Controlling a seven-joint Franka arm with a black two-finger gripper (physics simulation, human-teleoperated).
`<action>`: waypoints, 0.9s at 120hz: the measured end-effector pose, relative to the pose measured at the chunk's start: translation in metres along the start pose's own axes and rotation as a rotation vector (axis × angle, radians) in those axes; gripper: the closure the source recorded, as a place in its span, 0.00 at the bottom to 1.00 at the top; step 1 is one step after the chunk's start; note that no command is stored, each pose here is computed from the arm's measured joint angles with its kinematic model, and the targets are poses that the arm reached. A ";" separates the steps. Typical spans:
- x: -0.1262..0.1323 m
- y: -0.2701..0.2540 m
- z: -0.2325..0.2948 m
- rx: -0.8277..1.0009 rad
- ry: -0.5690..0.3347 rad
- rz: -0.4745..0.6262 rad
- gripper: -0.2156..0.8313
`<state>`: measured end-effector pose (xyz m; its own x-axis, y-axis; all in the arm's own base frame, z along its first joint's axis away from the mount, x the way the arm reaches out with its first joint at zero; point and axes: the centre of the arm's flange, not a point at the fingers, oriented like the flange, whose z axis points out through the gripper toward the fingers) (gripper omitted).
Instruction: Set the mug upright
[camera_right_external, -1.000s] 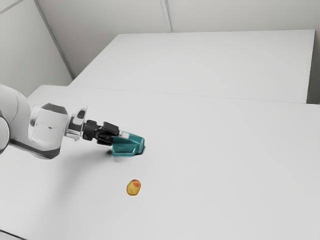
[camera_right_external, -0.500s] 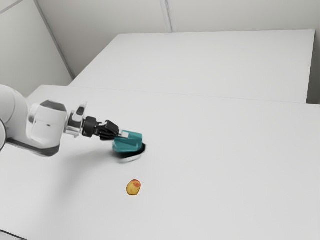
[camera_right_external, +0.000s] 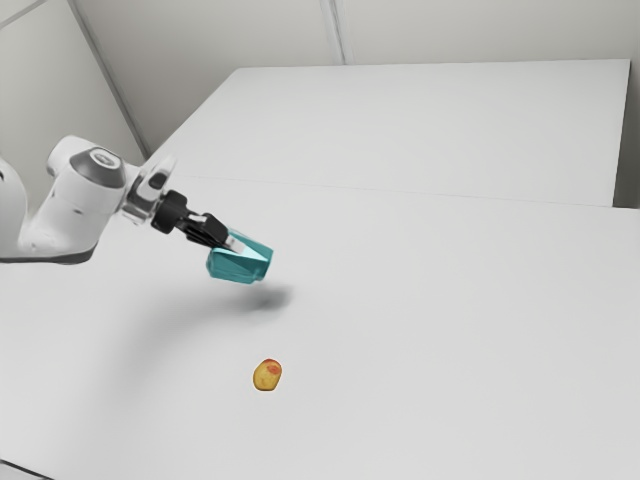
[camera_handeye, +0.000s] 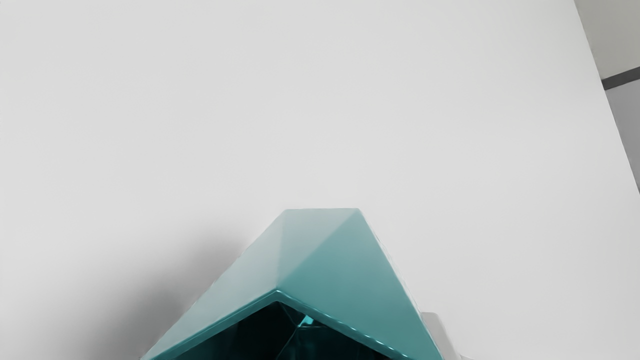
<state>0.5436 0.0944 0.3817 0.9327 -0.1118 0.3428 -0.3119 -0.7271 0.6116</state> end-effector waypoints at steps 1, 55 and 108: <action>0.000 0.002 -0.001 0.006 -0.008 0.004 0.95; 0.024 0.094 0.002 0.409 -0.363 0.154 0.94; -0.009 0.121 0.014 0.665 -0.403 0.046 0.94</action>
<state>0.4997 -0.0017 0.4426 0.9549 -0.2968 -0.0056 -0.2968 -0.9549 0.0033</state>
